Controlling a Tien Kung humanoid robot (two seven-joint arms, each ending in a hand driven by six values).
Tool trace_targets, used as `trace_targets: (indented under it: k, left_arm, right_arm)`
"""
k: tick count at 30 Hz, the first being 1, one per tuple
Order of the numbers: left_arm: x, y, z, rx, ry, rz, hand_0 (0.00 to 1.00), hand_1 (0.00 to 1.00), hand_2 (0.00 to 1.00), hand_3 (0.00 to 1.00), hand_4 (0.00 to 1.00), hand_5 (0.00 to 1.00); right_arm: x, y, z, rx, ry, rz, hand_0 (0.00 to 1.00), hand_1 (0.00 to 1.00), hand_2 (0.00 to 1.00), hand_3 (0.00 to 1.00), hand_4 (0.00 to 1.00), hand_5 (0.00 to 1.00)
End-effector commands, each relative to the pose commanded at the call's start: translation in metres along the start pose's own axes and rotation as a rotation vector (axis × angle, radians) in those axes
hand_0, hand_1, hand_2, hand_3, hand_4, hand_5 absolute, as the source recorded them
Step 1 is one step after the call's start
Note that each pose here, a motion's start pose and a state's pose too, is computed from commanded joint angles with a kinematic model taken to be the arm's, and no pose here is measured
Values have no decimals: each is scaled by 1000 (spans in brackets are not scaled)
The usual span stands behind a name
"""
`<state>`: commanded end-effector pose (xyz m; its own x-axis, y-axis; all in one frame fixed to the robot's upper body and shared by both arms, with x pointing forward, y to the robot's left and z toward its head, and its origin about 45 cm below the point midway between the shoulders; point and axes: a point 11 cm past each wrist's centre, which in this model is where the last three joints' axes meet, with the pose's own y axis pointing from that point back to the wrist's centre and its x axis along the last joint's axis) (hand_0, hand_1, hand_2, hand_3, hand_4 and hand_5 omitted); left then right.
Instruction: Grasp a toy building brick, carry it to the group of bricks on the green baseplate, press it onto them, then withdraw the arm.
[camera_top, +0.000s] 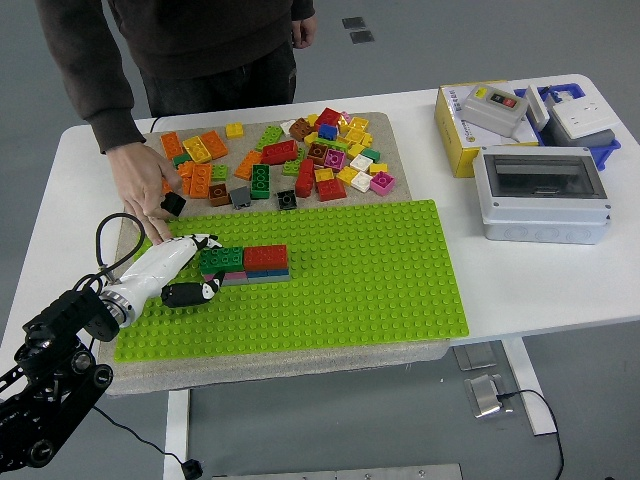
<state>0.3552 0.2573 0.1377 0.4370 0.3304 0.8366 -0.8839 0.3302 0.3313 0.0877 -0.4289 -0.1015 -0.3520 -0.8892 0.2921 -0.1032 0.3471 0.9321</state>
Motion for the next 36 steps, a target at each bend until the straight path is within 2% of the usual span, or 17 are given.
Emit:
trace_targets:
  k: [7, 8, 13, 14, 36]
  left_arm:
    - [1, 0, -2, 7, -4, -5, 956, 949, 930, 575, 430, 297]
    - [1, 0, -2, 9, -5, -6, 959, 951, 944, 666, 533, 327]
    - [4, 1, -2, 9, -8, -6, 959, 951, 944, 666, 533, 327]
    - [4, 1, -2, 8, -9, -5, 961, 963, 958, 776, 634, 349]
    - [7, -1, 0, 3, -9, -7, 961, 968, 974, 817, 646, 334]
  right_arm:
    - [0, 0, 1, -1, 0, 1, 638, 632, 630, 622, 390, 765]
    - [0, 0, 1, -1, 0, 1, 638, 632, 631, 622, 392, 764]
    - [0, 0, 0, 1, -2, 1, 638, 632, 631, 622, 392, 764]
    - [0, 0, 0, 1, -2, 1, 638, 632, 630, 622, 393, 764]
    - [-1, 0, -2, 4, -1, -1, 638, 632, 630, 622, 393, 761]
